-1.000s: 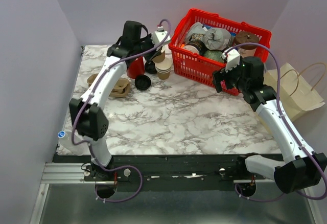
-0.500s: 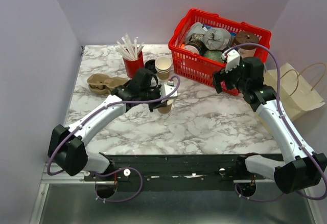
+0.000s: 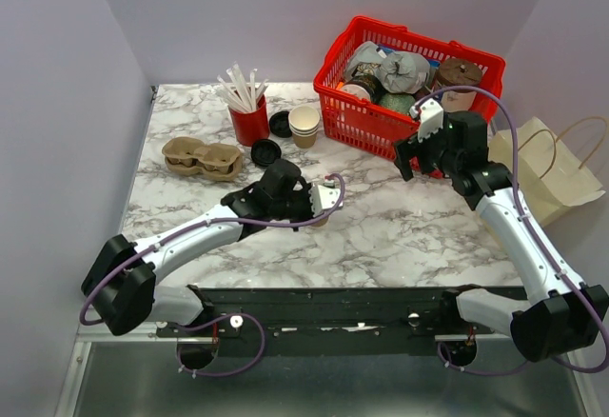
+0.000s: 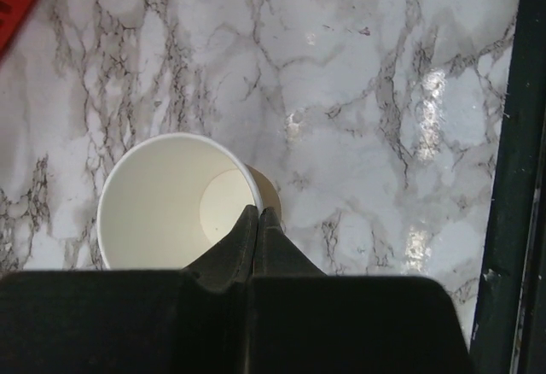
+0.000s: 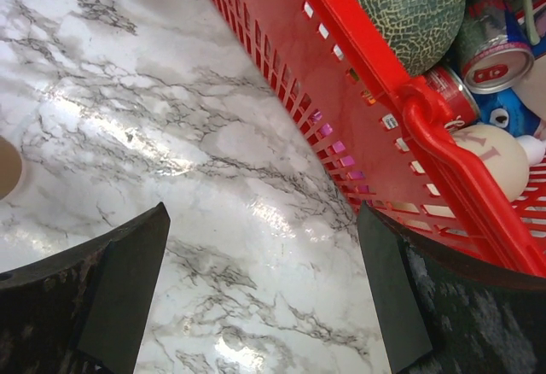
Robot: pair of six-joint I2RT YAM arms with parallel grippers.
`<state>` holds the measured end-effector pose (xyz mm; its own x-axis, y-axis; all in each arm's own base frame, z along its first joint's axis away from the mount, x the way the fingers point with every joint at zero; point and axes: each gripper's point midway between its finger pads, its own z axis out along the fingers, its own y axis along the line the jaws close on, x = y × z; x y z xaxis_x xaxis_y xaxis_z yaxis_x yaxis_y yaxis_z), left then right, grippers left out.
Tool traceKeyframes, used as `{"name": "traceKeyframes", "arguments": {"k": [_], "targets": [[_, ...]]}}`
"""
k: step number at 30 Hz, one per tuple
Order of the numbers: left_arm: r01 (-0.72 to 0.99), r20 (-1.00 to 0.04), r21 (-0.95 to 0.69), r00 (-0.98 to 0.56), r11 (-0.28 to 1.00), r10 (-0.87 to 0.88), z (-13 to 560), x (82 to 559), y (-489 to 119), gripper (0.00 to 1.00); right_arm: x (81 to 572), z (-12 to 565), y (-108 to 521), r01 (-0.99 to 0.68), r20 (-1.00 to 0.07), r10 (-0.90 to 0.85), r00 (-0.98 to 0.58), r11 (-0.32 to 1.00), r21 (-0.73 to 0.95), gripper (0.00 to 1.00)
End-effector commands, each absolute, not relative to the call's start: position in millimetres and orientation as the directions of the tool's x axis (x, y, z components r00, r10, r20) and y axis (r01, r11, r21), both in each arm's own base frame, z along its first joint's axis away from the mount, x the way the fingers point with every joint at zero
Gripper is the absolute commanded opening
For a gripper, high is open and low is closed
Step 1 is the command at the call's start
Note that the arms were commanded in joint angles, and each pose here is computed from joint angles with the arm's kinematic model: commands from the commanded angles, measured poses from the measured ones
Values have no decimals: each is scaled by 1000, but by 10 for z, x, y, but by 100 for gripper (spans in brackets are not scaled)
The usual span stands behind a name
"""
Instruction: Pack the takeout coffee
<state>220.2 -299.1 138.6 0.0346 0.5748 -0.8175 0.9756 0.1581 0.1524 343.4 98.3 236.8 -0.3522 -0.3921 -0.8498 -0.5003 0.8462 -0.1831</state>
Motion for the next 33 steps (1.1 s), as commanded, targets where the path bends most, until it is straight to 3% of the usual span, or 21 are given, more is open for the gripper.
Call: {"name": "traceKeyframes", "arguments": {"k": [1,16,17,20,24,27,30,33], "targets": [[951,-833,217,64,219,550,1452,2365,-3074,0,3312,2261,1047,-521,-850,-361,-383,844,-124,100],[958,-804,190,25,216,594,1162,2326,-3021,0,3259,2123,1000,-524,-832,-389,-396,839,-143,100],[958,-803,189,24,216,596,1160,2323,-3018,7,3260,2114,1005,-528,-831,-390,-397,838,-142,100],[963,-798,190,38,191,601,1233,2300,-3026,39,3293,2124,1042,-537,-832,-386,-399,834,-128,100],[965,-785,208,68,159,616,1394,2287,-2969,56,3424,2145,1090,-545,-829,-384,-407,830,-117,100],[966,-799,232,122,115,589,1690,2278,-2925,58,3541,2282,1123,-541,-841,-375,-391,832,-119,100],[947,-811,278,142,161,568,2116,2488,-2799,61,3678,2475,1172,-539,-859,-361,-364,833,-122,100],[934,-796,252,51,253,603,2413,2862,-2591,61,3791,2662,1219,-520,-879,-317,-357,849,-95,100]]}}
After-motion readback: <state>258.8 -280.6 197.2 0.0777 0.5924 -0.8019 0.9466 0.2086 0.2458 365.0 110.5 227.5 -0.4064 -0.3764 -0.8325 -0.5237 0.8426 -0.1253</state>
